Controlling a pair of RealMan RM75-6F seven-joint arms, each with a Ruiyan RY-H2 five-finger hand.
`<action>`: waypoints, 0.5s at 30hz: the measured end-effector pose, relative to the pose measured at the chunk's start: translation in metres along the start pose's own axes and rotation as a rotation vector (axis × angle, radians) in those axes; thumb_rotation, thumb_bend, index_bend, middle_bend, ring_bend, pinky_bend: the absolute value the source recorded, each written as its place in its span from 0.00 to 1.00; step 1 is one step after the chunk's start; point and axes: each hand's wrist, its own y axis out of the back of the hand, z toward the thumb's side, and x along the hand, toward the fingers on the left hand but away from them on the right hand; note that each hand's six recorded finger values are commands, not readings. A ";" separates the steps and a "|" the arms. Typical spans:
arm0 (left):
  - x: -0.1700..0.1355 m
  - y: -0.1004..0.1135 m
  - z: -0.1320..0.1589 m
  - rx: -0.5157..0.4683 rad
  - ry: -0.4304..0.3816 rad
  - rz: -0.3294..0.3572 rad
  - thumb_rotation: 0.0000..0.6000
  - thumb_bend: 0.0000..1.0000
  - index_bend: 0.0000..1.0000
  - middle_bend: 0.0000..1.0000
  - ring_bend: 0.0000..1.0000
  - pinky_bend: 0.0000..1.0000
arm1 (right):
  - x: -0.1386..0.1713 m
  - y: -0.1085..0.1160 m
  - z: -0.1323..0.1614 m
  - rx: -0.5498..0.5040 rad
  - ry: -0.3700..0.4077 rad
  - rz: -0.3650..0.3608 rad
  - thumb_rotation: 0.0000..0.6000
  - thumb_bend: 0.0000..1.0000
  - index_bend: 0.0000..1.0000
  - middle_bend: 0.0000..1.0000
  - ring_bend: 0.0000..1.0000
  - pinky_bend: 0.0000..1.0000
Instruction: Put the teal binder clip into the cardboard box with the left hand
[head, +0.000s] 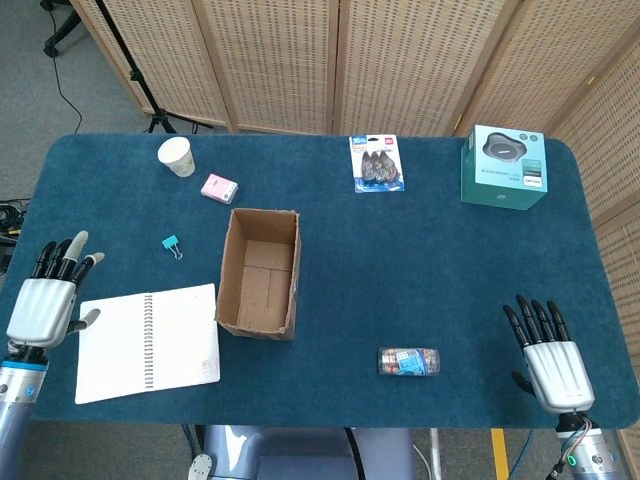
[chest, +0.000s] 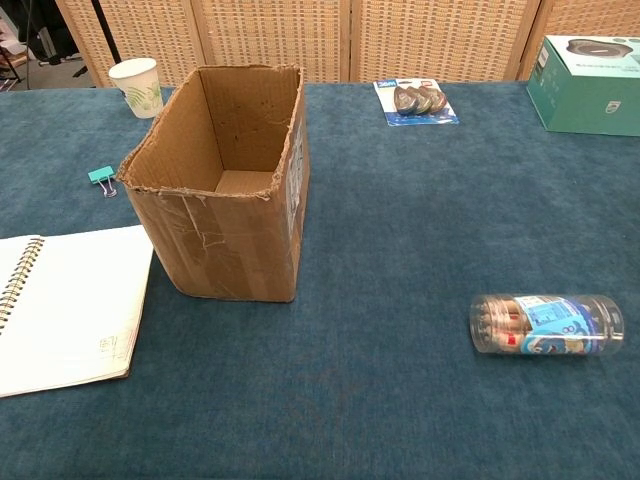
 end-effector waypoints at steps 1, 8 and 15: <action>0.003 0.001 0.001 -0.002 -0.002 0.003 1.00 0.25 0.27 0.00 0.00 0.00 | 0.000 0.000 0.000 0.001 0.002 0.001 1.00 0.16 0.00 0.00 0.00 0.00; 0.030 -0.006 -0.012 -0.010 -0.010 -0.011 1.00 0.30 0.30 0.00 0.00 0.00 | -0.001 -0.002 0.003 0.007 0.011 0.006 1.00 0.16 0.00 0.00 0.00 0.00; 0.072 -0.014 -0.005 -0.010 -0.014 -0.063 1.00 0.38 0.37 0.00 0.00 0.00 | -0.002 -0.003 0.003 0.005 0.013 0.008 1.00 0.16 0.00 0.00 0.00 0.00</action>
